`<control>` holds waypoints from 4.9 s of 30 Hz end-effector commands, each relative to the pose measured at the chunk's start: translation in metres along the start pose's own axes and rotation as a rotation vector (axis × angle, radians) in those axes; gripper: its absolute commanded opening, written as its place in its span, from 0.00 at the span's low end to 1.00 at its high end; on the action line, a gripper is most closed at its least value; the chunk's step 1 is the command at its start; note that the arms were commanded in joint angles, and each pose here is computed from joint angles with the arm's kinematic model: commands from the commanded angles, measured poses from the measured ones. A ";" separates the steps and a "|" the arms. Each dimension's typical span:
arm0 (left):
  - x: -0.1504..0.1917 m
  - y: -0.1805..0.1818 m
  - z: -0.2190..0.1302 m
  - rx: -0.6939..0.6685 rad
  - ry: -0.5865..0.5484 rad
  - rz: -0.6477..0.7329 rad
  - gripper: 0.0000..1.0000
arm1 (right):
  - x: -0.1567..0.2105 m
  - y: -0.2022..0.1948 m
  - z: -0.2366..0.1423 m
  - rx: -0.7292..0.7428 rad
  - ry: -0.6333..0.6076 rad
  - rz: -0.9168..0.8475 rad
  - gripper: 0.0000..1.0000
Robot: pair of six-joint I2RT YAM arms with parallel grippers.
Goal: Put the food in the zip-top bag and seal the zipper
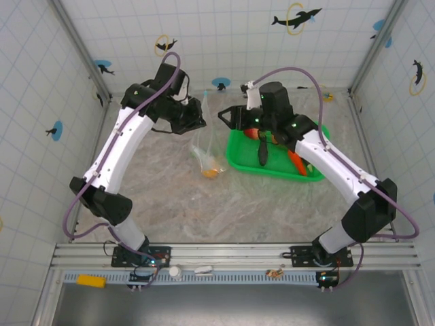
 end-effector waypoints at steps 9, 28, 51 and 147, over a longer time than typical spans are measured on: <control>0.006 -0.005 0.008 0.045 -0.004 -0.024 0.00 | -0.004 0.038 0.001 -0.075 0.115 -0.022 0.64; -0.002 -0.012 -0.023 0.018 -0.053 -0.008 0.00 | -0.012 0.011 0.007 0.184 0.150 -0.032 0.12; 0.000 0.008 -0.007 -0.003 -0.047 -0.078 0.19 | -0.022 0.041 0.012 0.001 0.036 0.205 0.00; 0.016 0.038 0.042 0.056 -0.091 0.003 0.00 | 0.093 -0.243 -0.022 1.040 0.291 -0.092 0.95</control>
Point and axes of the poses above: each hand's point on the last joint's axis, 136 mm out from that joint toward the fingers, its own z axis out along the fingers, its own y axis along the line the jaws close on, x = y × z, the point moved 7 cm from there along -z, back along the fingers, and after that the axes turned 2 degrees about z, right-handed, at the moved point
